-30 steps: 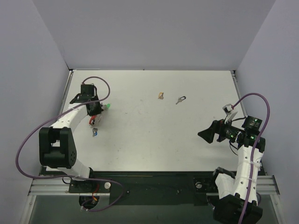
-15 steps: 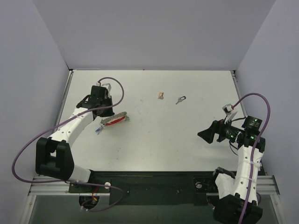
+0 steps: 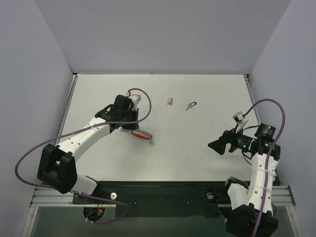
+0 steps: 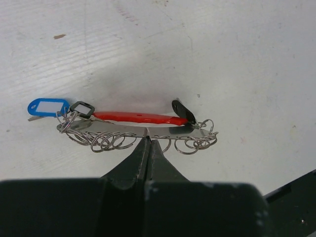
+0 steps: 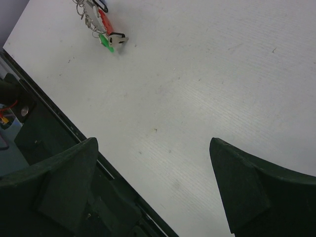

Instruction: Put the keys on the keyring

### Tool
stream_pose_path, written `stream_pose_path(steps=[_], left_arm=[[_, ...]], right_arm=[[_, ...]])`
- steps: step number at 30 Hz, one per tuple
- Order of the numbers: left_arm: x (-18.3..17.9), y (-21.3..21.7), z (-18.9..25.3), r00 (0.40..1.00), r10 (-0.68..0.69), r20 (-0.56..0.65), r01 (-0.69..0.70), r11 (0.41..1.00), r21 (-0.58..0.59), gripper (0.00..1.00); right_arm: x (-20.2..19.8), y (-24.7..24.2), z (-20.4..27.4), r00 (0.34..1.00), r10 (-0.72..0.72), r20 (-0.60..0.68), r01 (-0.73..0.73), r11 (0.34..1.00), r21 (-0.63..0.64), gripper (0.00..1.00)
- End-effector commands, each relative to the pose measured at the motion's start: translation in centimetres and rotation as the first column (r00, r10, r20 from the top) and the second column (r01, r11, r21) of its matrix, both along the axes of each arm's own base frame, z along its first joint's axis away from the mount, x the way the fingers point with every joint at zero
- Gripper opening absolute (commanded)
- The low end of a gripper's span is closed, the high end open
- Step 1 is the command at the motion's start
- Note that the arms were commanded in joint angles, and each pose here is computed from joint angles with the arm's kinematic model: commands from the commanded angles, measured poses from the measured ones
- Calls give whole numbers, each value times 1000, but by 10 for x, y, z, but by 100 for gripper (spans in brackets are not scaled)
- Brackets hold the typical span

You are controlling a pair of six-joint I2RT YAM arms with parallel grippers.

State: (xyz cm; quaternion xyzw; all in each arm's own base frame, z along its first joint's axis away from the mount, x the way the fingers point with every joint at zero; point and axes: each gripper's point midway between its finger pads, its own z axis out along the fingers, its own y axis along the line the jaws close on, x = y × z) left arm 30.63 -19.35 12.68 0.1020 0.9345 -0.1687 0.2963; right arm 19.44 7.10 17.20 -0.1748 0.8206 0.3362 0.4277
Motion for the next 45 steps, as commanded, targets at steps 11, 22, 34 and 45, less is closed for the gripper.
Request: stream_pose_path(steps=[11, 22, 34, 45], left_arm=[[-27, -89, 42, 921, -324, 216, 345, 936, -71, 0], [-53, -133, 47, 820, -481, 310, 524, 849, -68, 0], [-79, -156, 35, 735, -572, 364, 633, 771, -65, 0], [-94, -167, 8, 740, -565, 365, 630, 773, -80, 0]], right_arm=[[-11, 11, 5, 992, 117, 51, -116, 993, -23, 91], [-30, 23, -4, 961, 271, 52, -264, 958, -113, 91], [-51, 32, -7, 864, 502, 40, -482, 847, -224, 89], [-66, 39, -10, 780, 626, -6, -608, 755, -245, 87]])
